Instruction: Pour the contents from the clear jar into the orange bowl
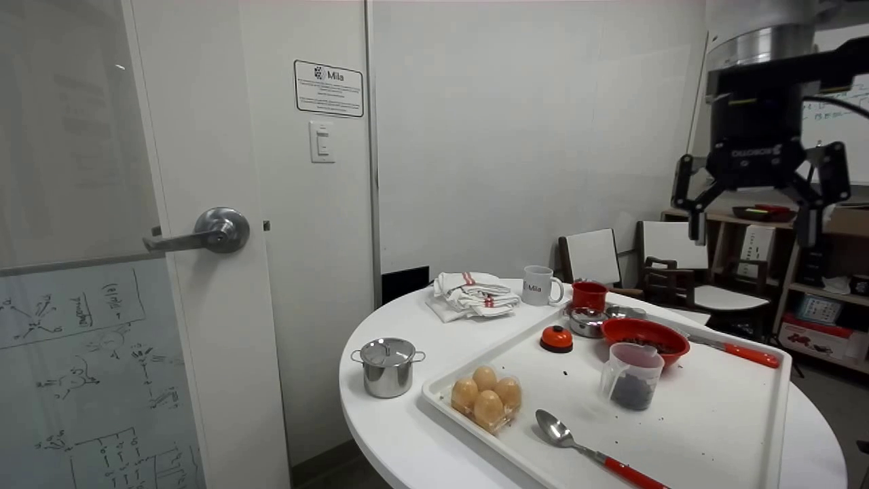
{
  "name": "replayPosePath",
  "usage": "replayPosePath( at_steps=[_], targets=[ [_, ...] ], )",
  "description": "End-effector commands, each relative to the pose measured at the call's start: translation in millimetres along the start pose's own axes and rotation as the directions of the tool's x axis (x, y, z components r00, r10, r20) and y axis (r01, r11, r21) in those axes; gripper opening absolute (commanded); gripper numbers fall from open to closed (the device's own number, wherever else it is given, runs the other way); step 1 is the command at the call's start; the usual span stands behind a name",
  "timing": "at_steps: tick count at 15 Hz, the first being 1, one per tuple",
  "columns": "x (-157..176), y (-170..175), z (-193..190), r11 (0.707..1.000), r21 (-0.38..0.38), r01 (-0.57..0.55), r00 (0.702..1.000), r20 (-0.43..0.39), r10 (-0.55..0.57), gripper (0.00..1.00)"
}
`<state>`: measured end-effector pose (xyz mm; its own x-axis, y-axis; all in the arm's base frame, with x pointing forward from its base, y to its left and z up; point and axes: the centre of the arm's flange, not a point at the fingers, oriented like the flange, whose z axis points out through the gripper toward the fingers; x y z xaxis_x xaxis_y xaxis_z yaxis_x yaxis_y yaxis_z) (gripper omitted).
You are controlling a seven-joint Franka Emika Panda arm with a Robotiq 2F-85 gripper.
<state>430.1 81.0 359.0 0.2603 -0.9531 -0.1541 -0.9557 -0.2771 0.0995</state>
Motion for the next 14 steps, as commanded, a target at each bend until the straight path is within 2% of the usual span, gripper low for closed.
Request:
replayPosePath(
  at_steps=[1,4,6,7,10,14],
  targets=[
    [8.2,-9.2,9.1,0.999,-0.009,-0.032,0.999,0.018,0.032,1.00],
    [24.5,-29.3,28.2,0.996,-0.042,-0.074,0.996,0.053,0.076,1.00],
    [24.2,-33.5,28.9,0.996,-0.043,-0.079,0.995,0.056,0.081,1.00],
    [25.1,-37.1,32.2,0.992,-0.044,-0.117,0.992,0.037,0.119,1.00],
    [28.6,-64.8,56.3,0.972,-0.094,-0.214,0.977,0.001,0.215,1.00],
    [36.9,-104.8,105.3,0.925,-0.090,-0.370,0.929,-0.003,0.371,1.00]
  ],
)
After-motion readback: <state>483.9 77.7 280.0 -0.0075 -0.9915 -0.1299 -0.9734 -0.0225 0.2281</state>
